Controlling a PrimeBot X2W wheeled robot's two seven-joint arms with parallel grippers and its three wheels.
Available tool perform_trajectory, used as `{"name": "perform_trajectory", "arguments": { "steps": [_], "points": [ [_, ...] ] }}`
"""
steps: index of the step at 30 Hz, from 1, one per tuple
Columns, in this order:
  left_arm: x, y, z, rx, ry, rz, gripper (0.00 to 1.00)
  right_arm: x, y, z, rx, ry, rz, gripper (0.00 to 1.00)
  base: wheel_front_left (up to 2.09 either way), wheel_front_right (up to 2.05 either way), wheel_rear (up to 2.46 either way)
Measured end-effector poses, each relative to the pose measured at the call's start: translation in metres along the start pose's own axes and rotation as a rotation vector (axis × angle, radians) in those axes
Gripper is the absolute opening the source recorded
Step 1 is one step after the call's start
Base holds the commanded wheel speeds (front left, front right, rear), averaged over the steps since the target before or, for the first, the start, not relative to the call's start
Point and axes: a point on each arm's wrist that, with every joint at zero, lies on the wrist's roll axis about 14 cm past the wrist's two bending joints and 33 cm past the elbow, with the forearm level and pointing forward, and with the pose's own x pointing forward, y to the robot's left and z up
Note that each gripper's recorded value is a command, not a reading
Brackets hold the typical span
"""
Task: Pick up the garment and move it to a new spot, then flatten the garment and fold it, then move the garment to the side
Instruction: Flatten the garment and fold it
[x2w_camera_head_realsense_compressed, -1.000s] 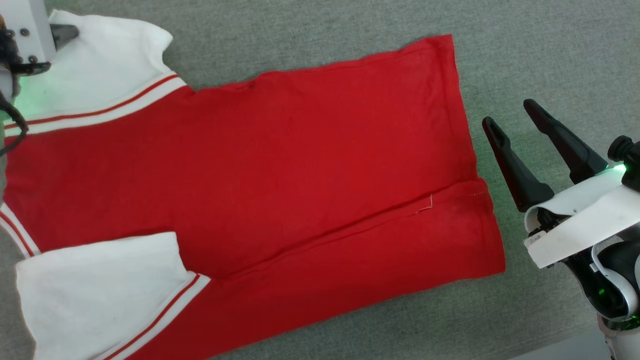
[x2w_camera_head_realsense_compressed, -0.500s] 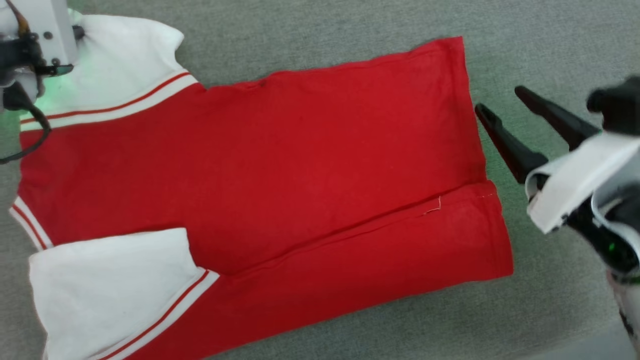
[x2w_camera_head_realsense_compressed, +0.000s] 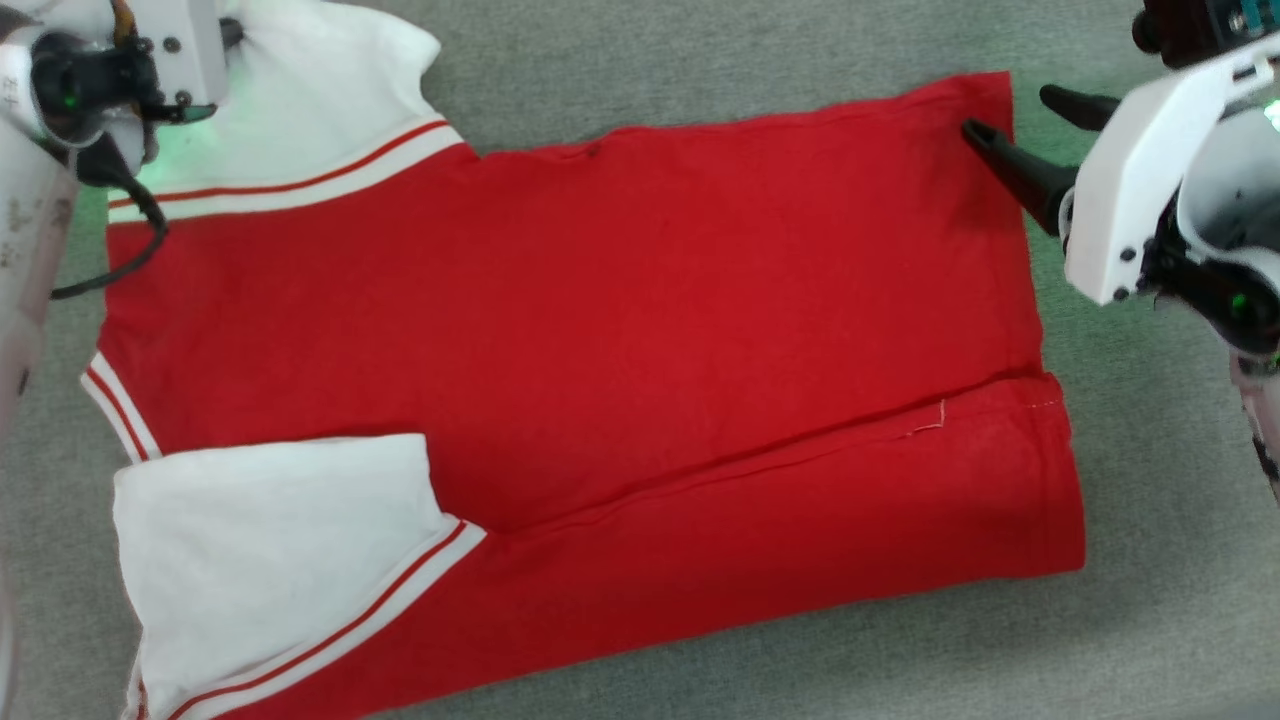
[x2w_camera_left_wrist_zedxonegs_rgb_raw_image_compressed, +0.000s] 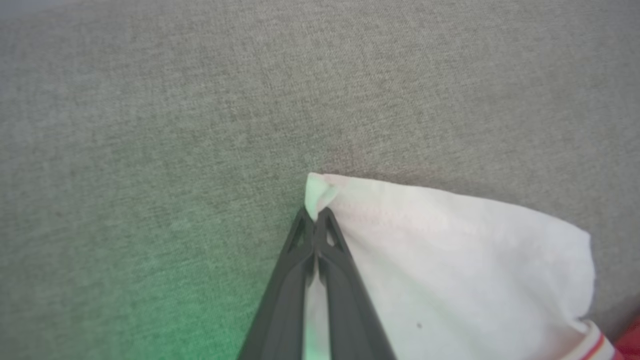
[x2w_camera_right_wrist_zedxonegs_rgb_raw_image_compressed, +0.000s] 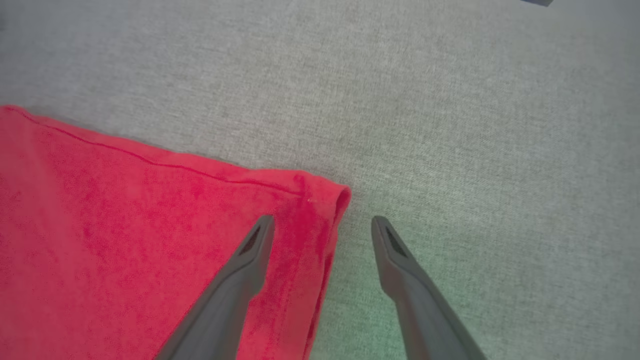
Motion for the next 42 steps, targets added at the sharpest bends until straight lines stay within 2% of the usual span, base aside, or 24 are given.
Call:
{"name": "perform_trajectory", "arguments": {
  "steps": [10, 11, 12, 19, 27, 37, 42],
  "points": [
    [0.003, 0.004, 0.0, -0.004, -0.007, 0.0, 0.0, 0.031, 0.001, -0.015, 0.025, 0.192, 0.018, 0.98, 0.0, 0.0, 0.0],
    [0.004, 0.004, -0.001, -0.006, -0.008, 0.0, 0.0, 0.032, 0.0, -0.017, 0.025, 0.209, 0.018, 0.41, 0.0, 0.0, 0.0],
    [0.004, 0.004, -0.001, -0.004, -0.008, -0.002, 0.0, 0.033, 0.002, -0.017, 0.026, 0.224, 0.024, 0.0, 0.0, 0.0, 0.0],
    [0.001, 0.004, 0.001, -0.02, -0.038, -0.008, 0.0, 0.037, 0.003, -0.017, 0.054, 0.269, 0.034, 0.0, 0.0, 0.0, 0.0],
    [-0.022, 0.002, 0.007, -0.03, -0.107, -0.012, 0.0, 0.026, 0.004, -0.006, 0.055, 0.216, 0.037, 0.0, 0.0, 0.0, 0.0],
    [-0.088, -0.005, 0.035, -0.012, -0.267, -0.019, 0.0, -0.006, 0.012, 0.027, -0.02, 0.08, 0.043, 0.0, 0.0, 0.0, 0.0],
    [-0.125, -0.011, 0.037, 0.036, -0.323, -0.025, 0.0, -0.027, 0.021, 0.045, -0.07, -0.002, 0.058, 0.0, 0.0, 0.0, 0.0]
  ]
}}
